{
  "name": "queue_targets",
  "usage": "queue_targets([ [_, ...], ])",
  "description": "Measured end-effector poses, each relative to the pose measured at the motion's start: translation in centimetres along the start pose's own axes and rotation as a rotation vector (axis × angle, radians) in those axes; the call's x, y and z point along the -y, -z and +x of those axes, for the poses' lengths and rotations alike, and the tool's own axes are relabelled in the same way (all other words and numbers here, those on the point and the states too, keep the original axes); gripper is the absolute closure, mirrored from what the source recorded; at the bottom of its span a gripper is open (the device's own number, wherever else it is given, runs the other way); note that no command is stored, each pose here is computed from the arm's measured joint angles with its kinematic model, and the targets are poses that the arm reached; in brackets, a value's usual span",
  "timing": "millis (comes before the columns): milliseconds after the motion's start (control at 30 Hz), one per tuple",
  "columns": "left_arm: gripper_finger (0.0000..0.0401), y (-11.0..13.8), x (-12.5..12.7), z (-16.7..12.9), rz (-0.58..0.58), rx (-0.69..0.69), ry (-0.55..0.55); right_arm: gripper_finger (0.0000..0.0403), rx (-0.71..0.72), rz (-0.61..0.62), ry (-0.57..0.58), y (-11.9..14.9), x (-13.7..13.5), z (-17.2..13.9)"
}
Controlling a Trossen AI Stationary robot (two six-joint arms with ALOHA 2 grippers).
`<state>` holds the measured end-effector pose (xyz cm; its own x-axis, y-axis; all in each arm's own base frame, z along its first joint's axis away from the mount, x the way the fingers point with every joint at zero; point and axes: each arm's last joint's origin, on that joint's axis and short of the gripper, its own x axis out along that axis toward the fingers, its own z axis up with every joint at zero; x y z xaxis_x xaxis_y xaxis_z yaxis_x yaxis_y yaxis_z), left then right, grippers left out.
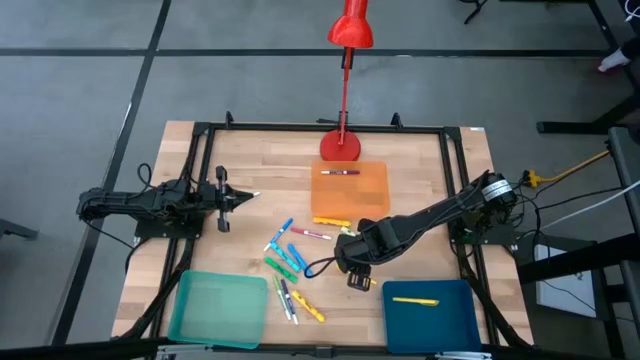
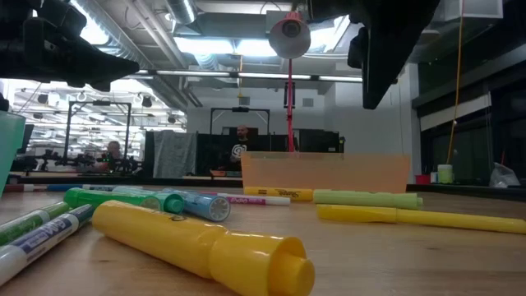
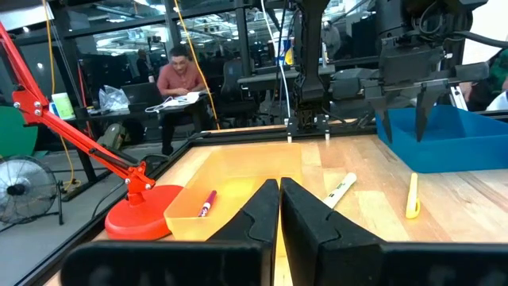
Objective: Pick & Place Markers
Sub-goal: Put the yellow pen into the blue bin
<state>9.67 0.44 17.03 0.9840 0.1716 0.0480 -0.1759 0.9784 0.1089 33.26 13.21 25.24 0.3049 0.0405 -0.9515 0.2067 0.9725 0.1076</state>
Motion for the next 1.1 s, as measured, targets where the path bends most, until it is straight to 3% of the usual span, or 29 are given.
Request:
queue_targets([
  [233,0.0391,0.0,0.0,0.0,0.000,0.000,0.000,0.0234,-0.023,0.053,0.007,0.4,-0.8,0.6],
  [700,0.0392,0.0,0.0,0.0,0.000,0.000,0.000,0.0234,-0.143,0.020,0.060,1.0,-1.8,5.4],
  [1100,0.0393,0.0,0.0,0.0,0.000,0.000,0.000,0.0234,-0.178,-0.007,0.082,1.2,-2.2,7.6],
])
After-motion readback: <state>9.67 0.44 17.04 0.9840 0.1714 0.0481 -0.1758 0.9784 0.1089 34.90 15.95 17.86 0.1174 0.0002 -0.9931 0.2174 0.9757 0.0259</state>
